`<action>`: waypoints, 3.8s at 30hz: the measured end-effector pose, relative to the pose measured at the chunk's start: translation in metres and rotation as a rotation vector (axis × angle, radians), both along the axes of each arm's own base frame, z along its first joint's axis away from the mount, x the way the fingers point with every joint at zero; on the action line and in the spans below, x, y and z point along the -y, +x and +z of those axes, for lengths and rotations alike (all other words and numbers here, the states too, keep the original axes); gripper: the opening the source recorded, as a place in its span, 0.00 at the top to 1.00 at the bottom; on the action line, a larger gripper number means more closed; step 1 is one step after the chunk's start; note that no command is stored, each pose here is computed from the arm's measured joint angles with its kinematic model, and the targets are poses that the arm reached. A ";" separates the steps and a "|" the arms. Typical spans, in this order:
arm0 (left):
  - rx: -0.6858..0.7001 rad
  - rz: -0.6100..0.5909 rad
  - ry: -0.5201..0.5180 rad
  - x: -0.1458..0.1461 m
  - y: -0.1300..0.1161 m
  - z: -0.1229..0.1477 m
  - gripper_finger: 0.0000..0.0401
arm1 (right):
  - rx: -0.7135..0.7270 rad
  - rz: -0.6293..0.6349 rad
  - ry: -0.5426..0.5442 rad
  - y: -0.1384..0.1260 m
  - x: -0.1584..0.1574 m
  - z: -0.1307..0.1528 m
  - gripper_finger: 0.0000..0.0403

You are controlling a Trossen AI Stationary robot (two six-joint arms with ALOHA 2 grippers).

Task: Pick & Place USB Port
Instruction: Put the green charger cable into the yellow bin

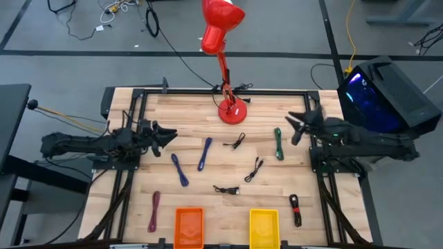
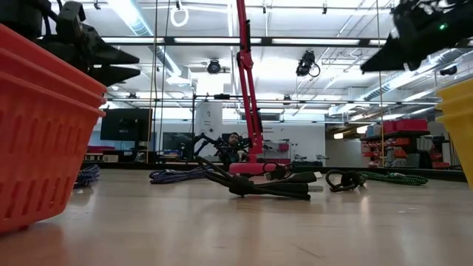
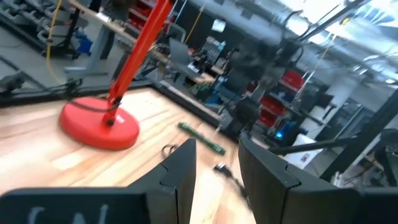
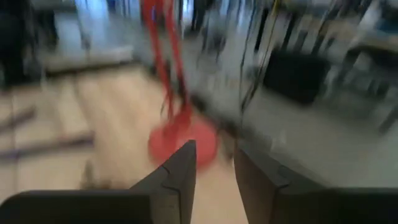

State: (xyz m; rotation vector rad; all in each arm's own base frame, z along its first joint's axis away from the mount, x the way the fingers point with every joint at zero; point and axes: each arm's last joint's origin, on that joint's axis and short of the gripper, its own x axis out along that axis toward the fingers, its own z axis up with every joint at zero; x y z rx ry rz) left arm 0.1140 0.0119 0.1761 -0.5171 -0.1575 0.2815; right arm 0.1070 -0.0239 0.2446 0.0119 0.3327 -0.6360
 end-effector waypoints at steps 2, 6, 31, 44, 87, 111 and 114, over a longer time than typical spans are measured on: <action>0.018 0.000 0.005 0.000 0.002 0.002 0.69 | -0.110 0.007 0.079 0.009 0.001 -0.013 0.72; 0.027 0.000 0.008 0.000 0.004 0.003 0.69 | -0.295 0.015 0.206 0.025 0.004 -0.048 0.72; -0.051 -0.068 0.009 0.002 0.010 -0.005 0.69 | -0.561 0.071 0.556 0.045 0.016 -0.099 0.72; -0.051 -0.069 0.008 0.002 0.010 -0.005 0.69 | -0.550 0.050 0.598 0.043 0.026 -0.101 0.54; -0.080 -0.023 -0.003 0.000 0.010 -0.008 0.69 | -0.212 0.174 0.360 0.125 0.052 -0.006 0.97; -0.076 -0.115 -0.058 0.003 0.010 -0.009 0.69 | -0.067 0.565 0.119 0.175 -0.210 0.045 0.97; -0.072 -0.145 -0.077 0.004 0.010 -0.009 0.69 | -0.050 0.546 0.113 0.162 -0.237 0.045 0.97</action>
